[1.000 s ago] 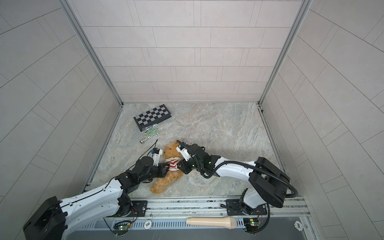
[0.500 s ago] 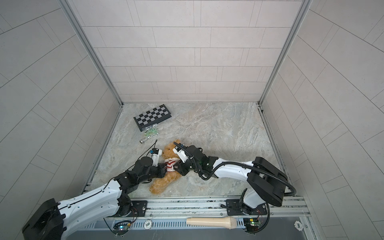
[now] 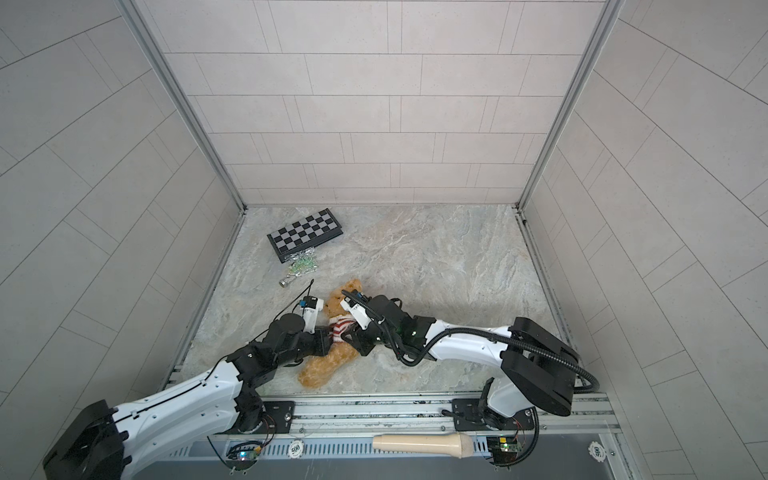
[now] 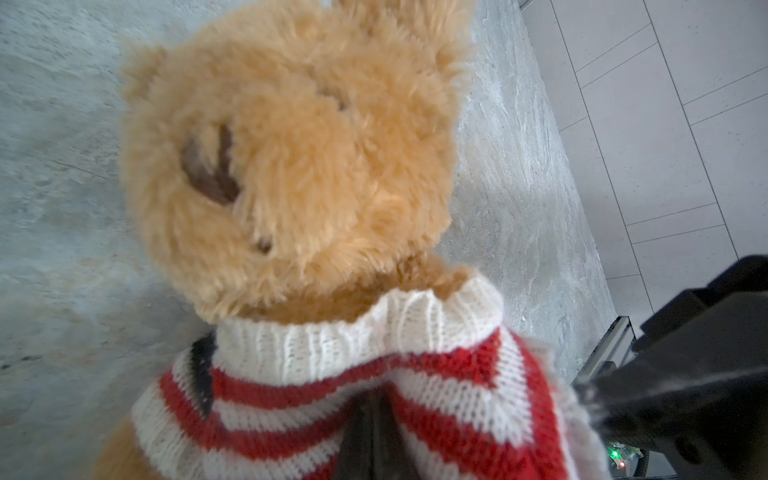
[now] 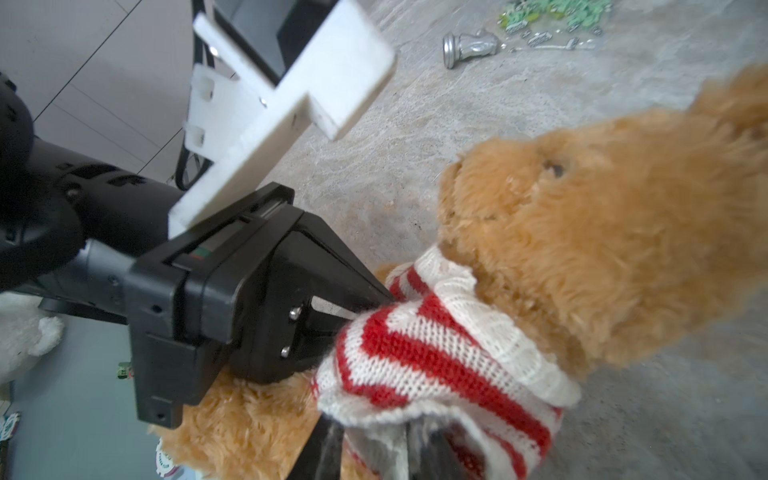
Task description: Dress the teddy bear
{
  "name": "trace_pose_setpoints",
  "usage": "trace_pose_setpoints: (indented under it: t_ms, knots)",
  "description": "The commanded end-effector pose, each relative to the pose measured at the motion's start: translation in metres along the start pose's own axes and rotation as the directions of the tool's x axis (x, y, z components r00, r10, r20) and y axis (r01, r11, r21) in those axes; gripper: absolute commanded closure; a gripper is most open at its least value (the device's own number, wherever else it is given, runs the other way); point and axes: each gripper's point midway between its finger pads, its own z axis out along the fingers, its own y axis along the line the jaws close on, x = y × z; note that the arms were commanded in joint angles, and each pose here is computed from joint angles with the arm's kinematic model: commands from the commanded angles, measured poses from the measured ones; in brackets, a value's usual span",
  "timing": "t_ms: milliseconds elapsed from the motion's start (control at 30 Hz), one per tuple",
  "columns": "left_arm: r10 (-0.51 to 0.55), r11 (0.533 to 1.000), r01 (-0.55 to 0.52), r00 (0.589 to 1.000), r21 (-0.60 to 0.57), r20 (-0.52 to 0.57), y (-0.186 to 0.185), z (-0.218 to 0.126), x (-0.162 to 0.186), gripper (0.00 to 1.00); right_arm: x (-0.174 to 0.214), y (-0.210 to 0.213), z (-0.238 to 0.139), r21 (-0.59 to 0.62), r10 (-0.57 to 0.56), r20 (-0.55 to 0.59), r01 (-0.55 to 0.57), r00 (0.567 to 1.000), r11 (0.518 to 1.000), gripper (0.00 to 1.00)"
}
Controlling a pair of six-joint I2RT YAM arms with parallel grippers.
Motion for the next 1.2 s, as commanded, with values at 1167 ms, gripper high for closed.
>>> trace_pose_setpoints:
  t_ms: [1167]
  knots:
    - [0.005,0.998,-0.007,0.999,-0.054,-0.046,0.021,0.007,0.019,0.98,0.003,-0.047,-0.031,0.174,0.064,0.085,-0.078,0.994,0.982,0.82]
